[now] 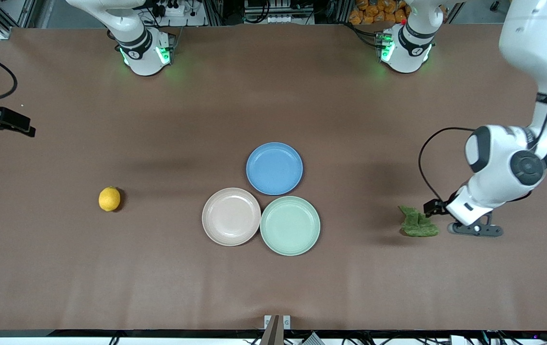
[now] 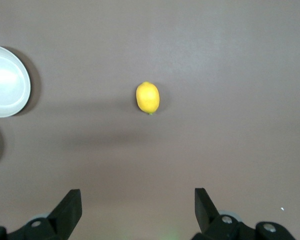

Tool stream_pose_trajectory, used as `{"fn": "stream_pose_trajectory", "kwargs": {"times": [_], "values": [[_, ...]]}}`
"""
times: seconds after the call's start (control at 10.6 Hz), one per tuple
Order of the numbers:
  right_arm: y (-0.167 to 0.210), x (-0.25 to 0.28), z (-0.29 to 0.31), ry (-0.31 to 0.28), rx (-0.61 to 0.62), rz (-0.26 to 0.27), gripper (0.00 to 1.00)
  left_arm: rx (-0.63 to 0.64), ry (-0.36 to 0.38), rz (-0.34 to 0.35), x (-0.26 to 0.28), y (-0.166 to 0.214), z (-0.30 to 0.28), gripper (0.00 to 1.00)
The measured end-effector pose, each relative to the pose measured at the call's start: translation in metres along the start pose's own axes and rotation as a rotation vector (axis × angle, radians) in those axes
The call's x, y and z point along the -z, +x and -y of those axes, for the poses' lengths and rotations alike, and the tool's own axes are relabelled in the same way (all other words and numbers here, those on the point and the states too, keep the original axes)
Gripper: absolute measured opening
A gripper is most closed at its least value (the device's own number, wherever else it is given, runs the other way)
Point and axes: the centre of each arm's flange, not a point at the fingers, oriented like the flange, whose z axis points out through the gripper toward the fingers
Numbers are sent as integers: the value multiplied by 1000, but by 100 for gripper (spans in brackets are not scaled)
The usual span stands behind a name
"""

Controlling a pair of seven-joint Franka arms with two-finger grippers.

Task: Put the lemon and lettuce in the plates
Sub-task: 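Reach the left gripper to the lettuce while the right gripper reaches the lemon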

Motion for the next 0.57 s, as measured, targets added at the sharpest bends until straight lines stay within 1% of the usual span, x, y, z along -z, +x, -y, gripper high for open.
{"fn": "stream_pose_trajectory", "kwargs": {"times": [0.09, 0.28, 0.38, 0.57], "values": [[5, -14, 0, 12, -1, -15, 100, -18, 5, -13, -22, 0, -2, 100], [17, -59, 5, 22, 4, -45, 100, -28, -2, -30, -56, 0, -4, 100], [19, -77, 10, 23, 13, -38, 100, -28, -6, -35, -64, 0, -4, 100], [22, -109, 14, 22, 17, -59, 100, -27, -8, -42, -69, 0, -4, 100]]}}
